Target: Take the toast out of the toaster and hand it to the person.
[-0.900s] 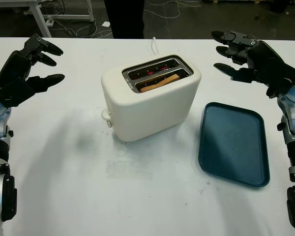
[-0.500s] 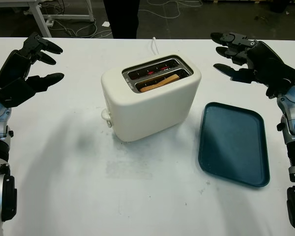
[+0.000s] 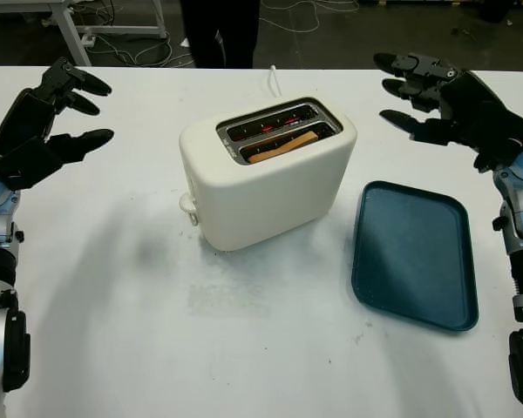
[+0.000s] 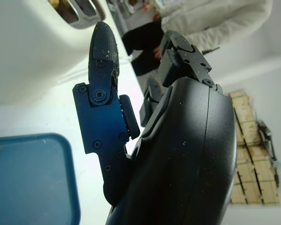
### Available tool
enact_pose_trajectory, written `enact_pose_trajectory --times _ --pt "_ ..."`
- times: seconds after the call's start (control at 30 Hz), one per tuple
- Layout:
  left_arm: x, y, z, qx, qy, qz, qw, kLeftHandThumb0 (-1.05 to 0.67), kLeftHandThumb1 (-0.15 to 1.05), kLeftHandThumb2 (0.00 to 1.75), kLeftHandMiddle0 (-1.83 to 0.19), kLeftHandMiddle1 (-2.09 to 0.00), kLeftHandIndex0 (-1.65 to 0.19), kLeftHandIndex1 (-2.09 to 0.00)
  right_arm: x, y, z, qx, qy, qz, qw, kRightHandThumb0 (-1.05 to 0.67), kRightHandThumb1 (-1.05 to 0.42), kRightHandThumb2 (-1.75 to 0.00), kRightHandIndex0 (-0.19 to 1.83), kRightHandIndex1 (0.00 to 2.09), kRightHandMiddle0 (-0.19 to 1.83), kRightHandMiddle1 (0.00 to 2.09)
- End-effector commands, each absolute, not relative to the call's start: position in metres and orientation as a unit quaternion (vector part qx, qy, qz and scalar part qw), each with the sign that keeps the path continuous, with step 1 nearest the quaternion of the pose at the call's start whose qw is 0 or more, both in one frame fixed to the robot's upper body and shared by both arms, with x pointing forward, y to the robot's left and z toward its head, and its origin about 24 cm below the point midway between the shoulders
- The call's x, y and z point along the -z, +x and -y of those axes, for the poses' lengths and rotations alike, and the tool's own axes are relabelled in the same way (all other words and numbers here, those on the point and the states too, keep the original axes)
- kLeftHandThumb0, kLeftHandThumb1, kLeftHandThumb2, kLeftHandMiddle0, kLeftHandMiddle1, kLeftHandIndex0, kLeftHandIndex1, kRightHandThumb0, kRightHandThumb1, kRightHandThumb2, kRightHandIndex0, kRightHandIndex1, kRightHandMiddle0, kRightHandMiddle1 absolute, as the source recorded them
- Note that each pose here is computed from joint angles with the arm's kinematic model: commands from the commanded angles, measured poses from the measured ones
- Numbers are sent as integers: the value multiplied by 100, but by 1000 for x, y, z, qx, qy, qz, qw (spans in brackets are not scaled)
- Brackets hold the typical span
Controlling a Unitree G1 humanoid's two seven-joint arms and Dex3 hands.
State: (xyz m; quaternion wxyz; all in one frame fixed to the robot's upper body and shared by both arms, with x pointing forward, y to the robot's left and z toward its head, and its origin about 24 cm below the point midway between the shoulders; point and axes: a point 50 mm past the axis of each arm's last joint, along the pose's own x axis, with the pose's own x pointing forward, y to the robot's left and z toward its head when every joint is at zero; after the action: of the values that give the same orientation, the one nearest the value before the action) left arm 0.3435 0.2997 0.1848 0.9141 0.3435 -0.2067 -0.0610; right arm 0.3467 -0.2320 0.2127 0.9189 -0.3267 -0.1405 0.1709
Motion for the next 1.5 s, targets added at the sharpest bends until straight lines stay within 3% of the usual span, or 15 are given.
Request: enact_pose_trajectory --times 0.0,0.7,1.1,1.47 --pt "-190 347 -295 64 342 215 912 -105 92 33 0 -148 0 -133 -211 345 231 -174 -321 141 920 -55 -92 -34 28 0 28 0" --pt "-189 351 -291 66 342 202 915 -105 92 31 0 -152 0 -140 -207 347 229 -169 -322 135 922 -60 -92 -30 30 1 30 1" --pt "-192 358 -270 78 346 198 914 -105 92 31 0 -162 0 -151 -204 348 224 -185 -315 128 922 -63 -92 -31 26 0 26 0" --pt "-193 360 -267 82 347 195 914 -105 92 31 0 -164 0 -152 -203 351 224 -187 -314 128 922 -61 -92 -30 26 0 26 0"
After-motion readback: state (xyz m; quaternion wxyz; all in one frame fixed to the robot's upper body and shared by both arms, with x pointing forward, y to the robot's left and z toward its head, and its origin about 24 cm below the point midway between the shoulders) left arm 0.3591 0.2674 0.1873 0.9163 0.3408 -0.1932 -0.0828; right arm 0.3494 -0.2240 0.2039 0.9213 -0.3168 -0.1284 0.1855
